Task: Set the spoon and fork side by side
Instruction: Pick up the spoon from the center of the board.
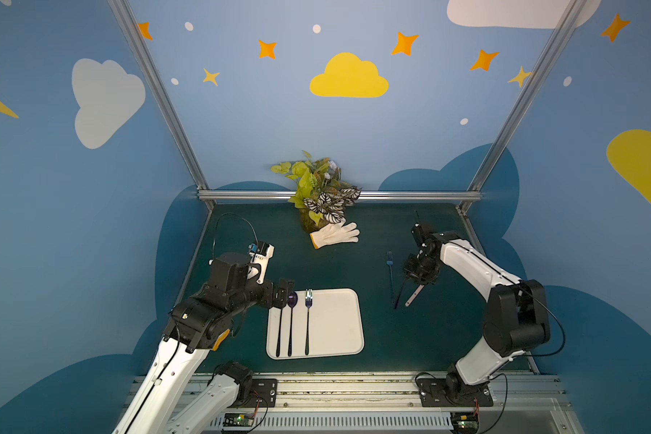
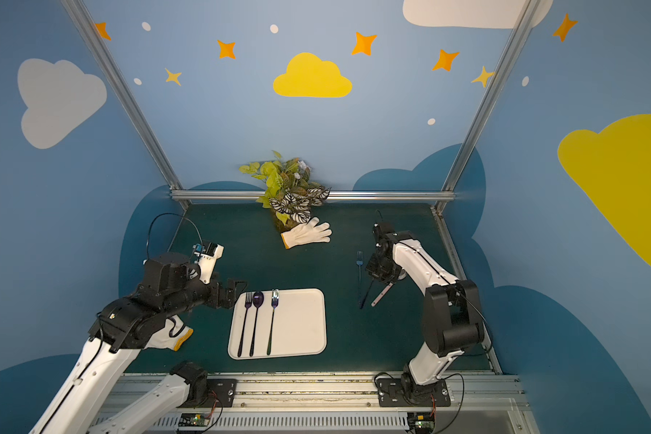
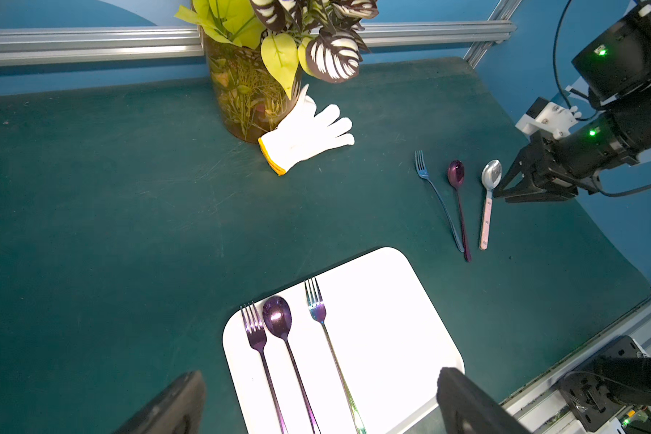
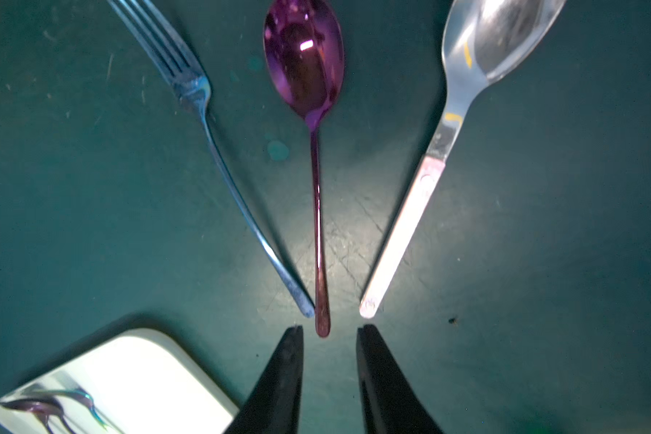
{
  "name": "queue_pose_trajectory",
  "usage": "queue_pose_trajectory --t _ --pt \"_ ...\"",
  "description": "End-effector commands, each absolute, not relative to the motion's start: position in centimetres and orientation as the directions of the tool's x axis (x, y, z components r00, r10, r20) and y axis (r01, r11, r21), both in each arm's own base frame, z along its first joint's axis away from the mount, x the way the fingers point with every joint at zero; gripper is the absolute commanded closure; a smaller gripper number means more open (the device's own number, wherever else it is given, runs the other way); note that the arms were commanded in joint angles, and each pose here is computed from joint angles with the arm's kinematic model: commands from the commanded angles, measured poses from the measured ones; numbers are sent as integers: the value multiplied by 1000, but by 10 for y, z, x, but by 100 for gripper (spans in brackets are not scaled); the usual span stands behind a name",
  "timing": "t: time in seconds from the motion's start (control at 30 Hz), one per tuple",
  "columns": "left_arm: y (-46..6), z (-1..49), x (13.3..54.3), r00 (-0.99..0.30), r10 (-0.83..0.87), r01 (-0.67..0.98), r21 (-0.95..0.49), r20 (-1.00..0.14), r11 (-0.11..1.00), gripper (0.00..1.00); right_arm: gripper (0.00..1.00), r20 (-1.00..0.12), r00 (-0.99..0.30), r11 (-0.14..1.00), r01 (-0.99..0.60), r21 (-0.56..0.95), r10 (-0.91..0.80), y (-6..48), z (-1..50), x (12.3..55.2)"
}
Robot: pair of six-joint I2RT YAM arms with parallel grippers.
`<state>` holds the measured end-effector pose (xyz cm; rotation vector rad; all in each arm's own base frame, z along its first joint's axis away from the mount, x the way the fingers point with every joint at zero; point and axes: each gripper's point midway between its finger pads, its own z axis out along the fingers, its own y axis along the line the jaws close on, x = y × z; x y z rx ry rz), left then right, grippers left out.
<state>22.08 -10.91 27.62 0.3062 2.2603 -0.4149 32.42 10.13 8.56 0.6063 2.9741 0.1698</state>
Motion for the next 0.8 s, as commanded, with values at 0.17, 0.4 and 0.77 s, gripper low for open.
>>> queue_pose_trajectory --t 0.17,0.4,0.77 --pt "-112 286 226 -637 60 346 -215 -768 913 0 76 -7 -936 929 349 120 353 108 52 344" --pt "-112 284 226 -644 58 340 -217 -763 915 0 79 30 -940 935 340 99 339 109 30 348" --pt "-115 284 232 -647 66 347 -216 -759 913 0 87 75 -938 936 345 76 339 100 0 343"
